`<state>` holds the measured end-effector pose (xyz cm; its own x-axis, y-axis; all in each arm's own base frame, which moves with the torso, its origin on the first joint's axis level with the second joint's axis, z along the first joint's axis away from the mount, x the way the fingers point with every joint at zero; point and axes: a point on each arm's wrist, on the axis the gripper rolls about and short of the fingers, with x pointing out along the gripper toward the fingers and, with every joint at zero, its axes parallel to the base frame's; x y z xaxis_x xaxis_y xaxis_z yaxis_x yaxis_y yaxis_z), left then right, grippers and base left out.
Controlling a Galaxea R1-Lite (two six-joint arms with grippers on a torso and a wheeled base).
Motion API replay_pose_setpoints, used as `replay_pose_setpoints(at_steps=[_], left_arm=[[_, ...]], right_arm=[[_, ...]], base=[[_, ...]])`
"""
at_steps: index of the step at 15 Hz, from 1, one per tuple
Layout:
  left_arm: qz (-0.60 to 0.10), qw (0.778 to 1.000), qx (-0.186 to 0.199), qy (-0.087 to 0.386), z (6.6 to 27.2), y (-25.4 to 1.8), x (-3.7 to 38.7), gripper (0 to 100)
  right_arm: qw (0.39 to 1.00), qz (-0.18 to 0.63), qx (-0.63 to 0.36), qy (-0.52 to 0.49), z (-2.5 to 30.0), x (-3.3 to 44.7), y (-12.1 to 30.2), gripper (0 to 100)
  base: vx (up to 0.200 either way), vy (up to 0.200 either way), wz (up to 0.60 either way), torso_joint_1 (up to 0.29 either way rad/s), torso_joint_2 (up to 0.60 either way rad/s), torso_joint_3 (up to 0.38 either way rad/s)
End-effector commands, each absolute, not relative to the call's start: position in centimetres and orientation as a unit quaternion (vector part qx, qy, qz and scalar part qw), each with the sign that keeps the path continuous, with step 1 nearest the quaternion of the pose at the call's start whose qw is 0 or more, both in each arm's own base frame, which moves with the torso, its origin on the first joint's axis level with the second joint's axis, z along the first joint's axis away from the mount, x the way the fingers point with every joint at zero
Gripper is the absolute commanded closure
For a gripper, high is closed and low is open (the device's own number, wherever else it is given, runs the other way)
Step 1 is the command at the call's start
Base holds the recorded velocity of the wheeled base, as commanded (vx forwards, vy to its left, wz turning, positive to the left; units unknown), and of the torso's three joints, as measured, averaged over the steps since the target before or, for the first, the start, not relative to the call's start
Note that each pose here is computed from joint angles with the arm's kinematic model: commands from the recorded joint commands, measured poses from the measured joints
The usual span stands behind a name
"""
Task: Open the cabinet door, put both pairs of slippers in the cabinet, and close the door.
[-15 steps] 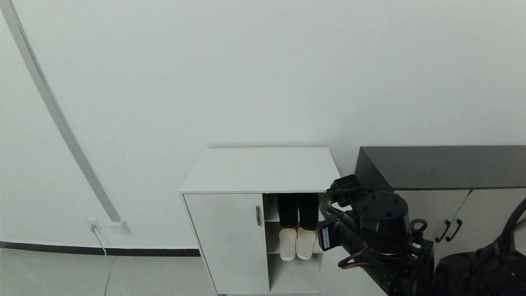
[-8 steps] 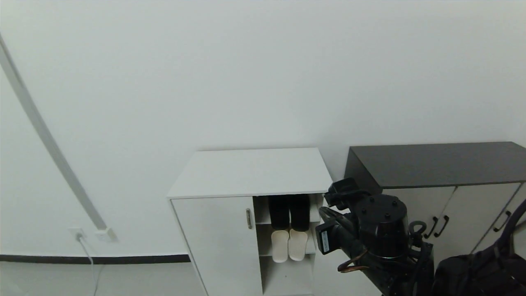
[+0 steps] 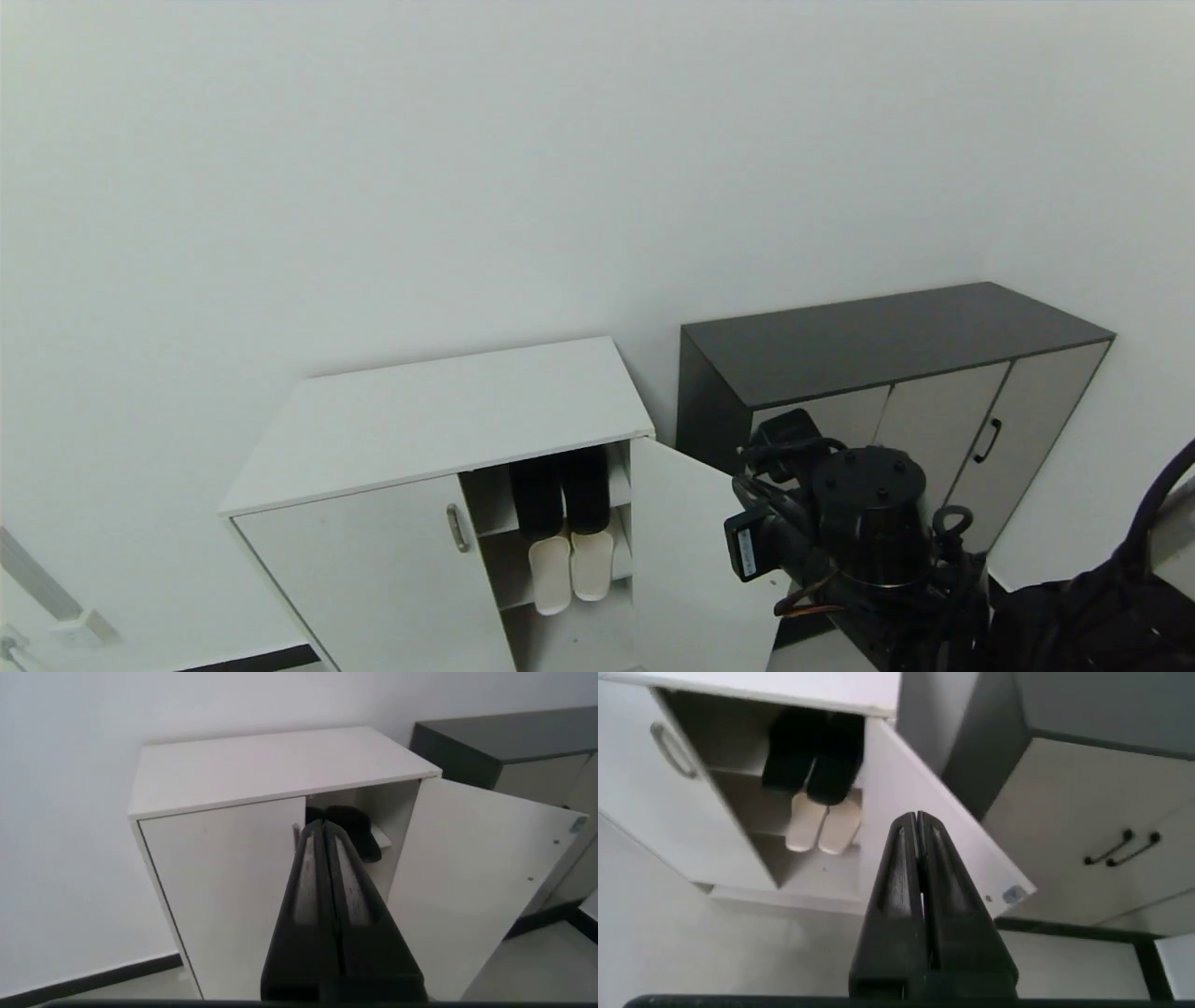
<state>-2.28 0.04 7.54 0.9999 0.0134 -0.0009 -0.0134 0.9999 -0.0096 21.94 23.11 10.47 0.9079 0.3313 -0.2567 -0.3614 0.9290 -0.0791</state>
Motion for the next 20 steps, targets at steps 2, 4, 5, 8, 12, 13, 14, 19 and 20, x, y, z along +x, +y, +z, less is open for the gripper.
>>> replay_pose_setpoints(at_steps=[2, 4, 5, 8, 12, 13, 14, 19, 20], left_arm=[[0.007, 1.000, -0.005, 0.000, 7.5, 0.0, -2.3, 100], [0.007, 1.000, -0.005, 0.002, 7.5, 0.0, -2.3, 100], [0.007, 1.000, -0.005, 0.001, 7.5, 0.0, -2.3, 100], [0.007, 1.000, -0.005, 0.001, 7.6, 0.0, -2.3, 100], [0.007, 1.000, -0.005, 0.001, 7.5, 0.0, -2.3, 100], [0.007, 1.000, -0.005, 0.000, 7.5, 0.0, -2.3, 100], [0.007, 1.000, -0.005, 0.000, 7.5, 0.0, -2.3, 100], [0.007, 1.000, -0.005, 0.001, 7.5, 0.0, -2.3, 100], [0.006, 1.000, -0.005, 0.002, 7.5, 0.0, -2.3, 100]], right_arm=[[0.976, 0.170, -0.064, 0.121, 9.7, 22.5, 23.0, 100], [0.977, 0.167, -0.062, 0.120, 9.7, 22.7, 22.8, 100], [0.977, 0.166, -0.065, 0.120, 9.6, 22.8, 22.9, 100], [0.975, 0.166, -0.078, 0.124, 9.3, 22.7, 22.8, 100], [0.975, 0.166, -0.079, 0.124, 9.1, 22.8, 22.9, 100], [0.976, 0.160, -0.078, 0.125, 9.0, 23.1, 22.7, 100], [0.977, 0.151, -0.077, 0.126, 8.9, 23.7, 22.3, 100], [0.988, 0.095, -0.058, 0.111, 9.5, 27.8, 20.7, 100], [0.988, 0.077, -0.058, 0.116, 9.3, 29.4, 20.4, 100]], base=[[0.000, 0.000, 0.00, 0.000, 0.00, 0.000], [0.000, 0.000, 0.00, 0.000, 0.00, 0.000], [-0.200, 0.000, 0.00, 0.007, 0.00, 0.002], [-0.200, 0.000, 0.00, 0.001, 0.00, 0.004], [-0.100, 0.000, 0.00, 0.009, 0.01, -0.002], [0.000, 0.000, 0.00, 0.000, 0.00, 0.000], [0.000, 0.000, 0.00, 0.000, 0.00, 0.000], [0.000, 0.000, 0.00, 0.000, 0.00, 0.000], [0.000, 0.000, 0.00, 0.000, 0.00, 0.000]])
